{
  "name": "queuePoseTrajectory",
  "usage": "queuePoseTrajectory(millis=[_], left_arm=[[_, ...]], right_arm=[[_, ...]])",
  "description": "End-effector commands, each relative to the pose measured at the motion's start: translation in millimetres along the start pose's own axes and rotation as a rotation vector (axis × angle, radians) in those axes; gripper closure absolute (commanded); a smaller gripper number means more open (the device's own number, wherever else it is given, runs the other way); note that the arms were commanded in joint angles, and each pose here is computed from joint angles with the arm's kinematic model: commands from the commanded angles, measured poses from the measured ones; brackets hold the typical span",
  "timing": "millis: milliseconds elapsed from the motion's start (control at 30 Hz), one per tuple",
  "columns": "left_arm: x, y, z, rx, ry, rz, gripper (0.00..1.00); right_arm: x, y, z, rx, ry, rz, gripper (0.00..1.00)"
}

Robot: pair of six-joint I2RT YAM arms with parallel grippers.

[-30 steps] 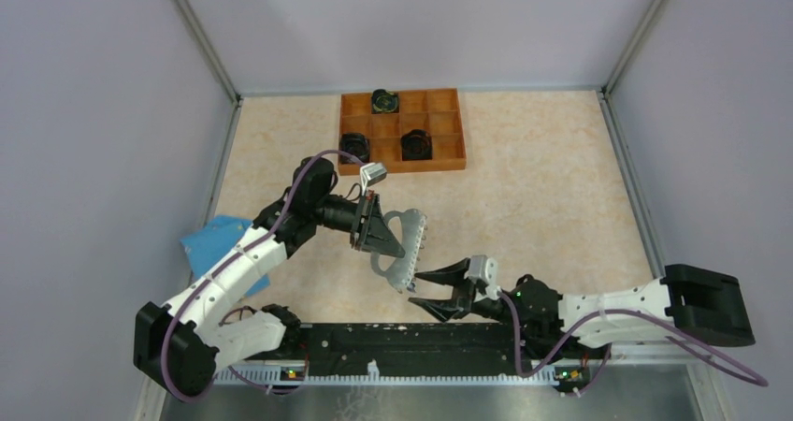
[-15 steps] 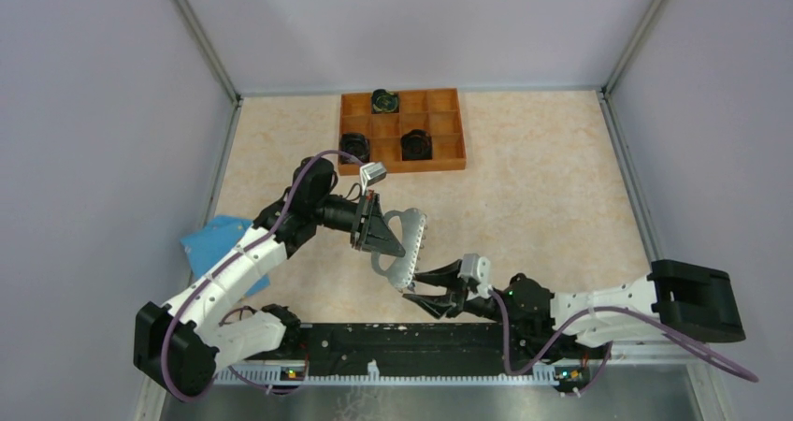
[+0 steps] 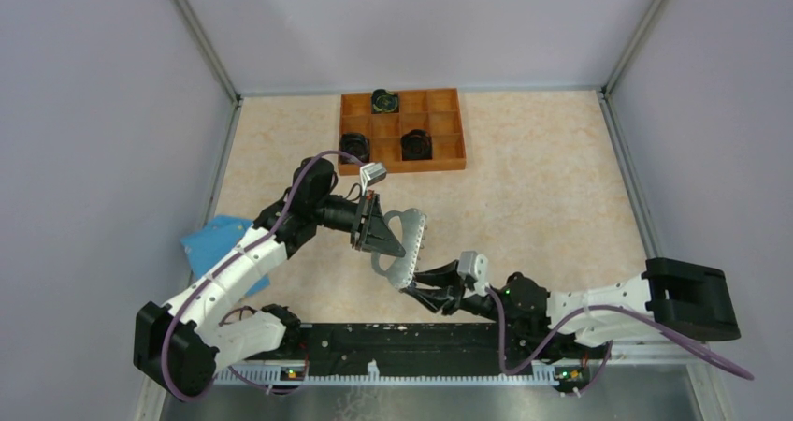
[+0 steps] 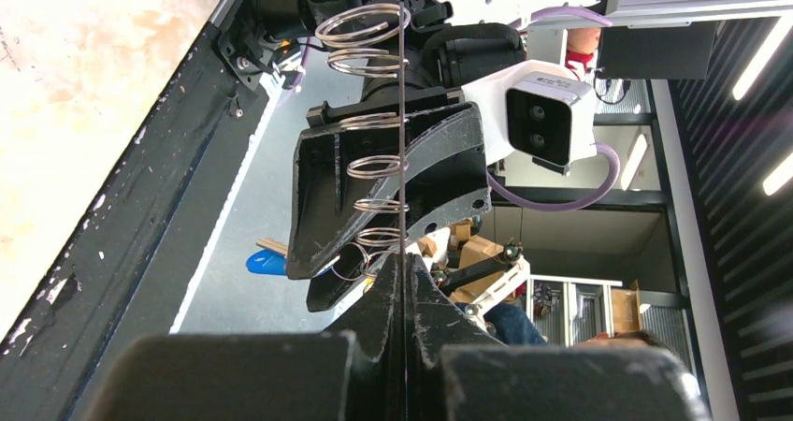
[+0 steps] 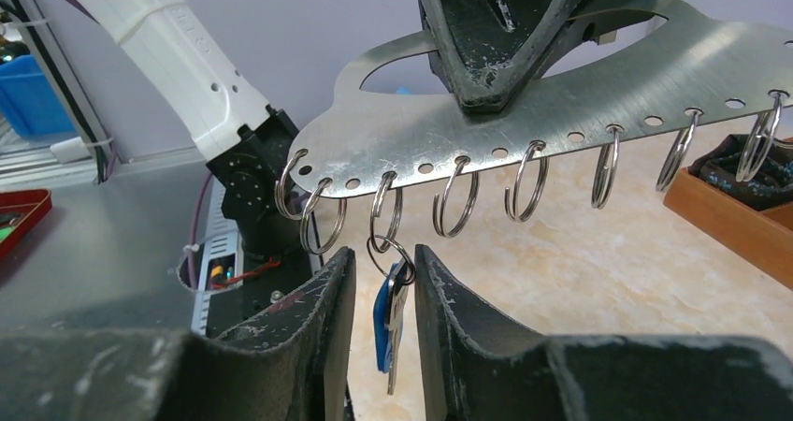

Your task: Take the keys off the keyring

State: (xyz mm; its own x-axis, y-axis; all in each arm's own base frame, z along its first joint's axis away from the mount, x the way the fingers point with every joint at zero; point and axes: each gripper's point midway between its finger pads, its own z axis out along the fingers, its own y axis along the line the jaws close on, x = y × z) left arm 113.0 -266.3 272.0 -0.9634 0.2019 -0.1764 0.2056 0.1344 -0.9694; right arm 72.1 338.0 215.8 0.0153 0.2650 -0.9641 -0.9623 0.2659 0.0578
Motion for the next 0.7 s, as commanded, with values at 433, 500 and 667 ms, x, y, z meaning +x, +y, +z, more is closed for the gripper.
queuePoseTrajectory(millis=[433,500,667], left_arm=[[4.5,-10.2,-3.0,0.045,0.008,0.041,1.00],[4.3,-10.1,-3.0,0.051,0.008,0.064,1.00],[2.8,-4.7,-1.7,0.045,0.006,0.107,1.00]], right_arm=[[-11.3,-5.3,3.3,0.053,0.045,0.011,1.00],[-10.7,-7.8,0.5,0.065,0.069,0.001,1.00],[-11.1,-11.0,-5.9,0.079,0.123,-0.014,1.00]])
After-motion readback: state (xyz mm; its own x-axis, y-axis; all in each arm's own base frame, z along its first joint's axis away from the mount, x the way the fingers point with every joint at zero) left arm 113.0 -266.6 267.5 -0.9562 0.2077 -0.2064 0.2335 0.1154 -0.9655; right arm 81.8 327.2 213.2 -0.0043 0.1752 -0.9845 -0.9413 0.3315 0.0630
